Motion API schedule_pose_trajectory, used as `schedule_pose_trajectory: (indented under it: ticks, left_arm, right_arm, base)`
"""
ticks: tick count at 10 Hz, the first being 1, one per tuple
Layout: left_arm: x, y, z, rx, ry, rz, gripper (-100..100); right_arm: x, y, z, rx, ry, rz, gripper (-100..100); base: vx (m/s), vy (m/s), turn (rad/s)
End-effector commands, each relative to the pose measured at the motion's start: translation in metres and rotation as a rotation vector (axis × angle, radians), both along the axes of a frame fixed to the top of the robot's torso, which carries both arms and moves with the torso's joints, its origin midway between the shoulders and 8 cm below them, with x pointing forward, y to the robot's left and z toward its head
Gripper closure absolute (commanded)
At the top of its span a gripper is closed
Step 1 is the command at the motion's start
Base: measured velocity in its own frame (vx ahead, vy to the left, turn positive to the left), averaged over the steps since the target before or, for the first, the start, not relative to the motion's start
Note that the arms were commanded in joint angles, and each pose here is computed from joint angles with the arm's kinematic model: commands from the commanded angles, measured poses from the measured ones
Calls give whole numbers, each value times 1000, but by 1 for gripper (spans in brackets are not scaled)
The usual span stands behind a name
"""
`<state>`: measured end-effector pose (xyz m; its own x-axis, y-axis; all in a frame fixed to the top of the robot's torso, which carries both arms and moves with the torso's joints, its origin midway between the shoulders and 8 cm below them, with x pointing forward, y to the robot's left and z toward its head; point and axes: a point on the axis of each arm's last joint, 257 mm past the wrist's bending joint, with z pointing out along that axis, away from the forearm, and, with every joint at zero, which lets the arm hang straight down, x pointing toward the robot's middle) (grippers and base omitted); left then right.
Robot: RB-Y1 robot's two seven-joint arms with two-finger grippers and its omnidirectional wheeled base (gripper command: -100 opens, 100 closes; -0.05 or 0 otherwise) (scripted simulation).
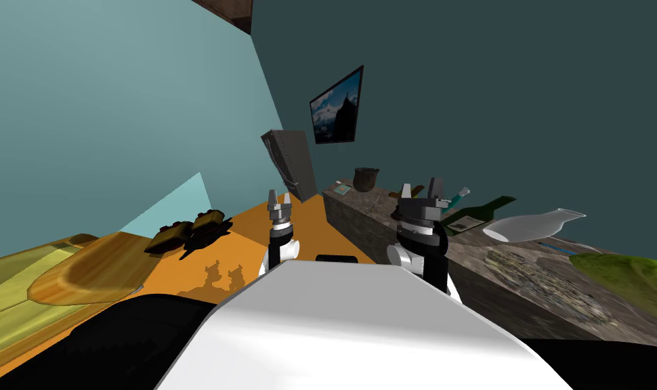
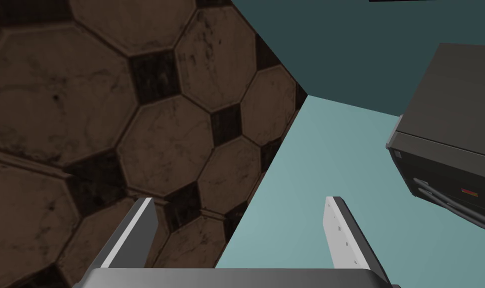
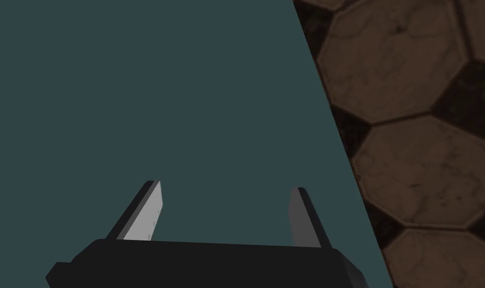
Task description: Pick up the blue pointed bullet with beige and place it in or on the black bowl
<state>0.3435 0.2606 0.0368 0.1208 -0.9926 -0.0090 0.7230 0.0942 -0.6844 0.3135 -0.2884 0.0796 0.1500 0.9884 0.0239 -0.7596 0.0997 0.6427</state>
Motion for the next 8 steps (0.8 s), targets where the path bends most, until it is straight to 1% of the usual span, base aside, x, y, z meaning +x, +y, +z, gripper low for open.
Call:
schedule_pose_trajectory:
  ticks: [1,2,3,5,8]
  left_arm:
    - [0,0,0,0,0,0,0]
    - [0,0,0,0,0,0,0]
    - [0,0,0,0,0,0,0]
    - [0,0,0,0,0,0,0]
    - [0,0,0,0,0,0,0]
  right_arm:
    - [6,4,-6,-55,24,-4,-100]
    - [9,4,-10,-83,37,-12,-100]
    - [17,4,-20,-143,67,-39,-100]
    - [26,1,-33,-208,102,-79,-100]
    - [41,-8,-55,-315,159,-158,-100]
  base:
    - [16,9,-25]
    - [26,23,-31]
    - [44,29,-57]
    - [59,51,-44]
    - [49,41,-51]
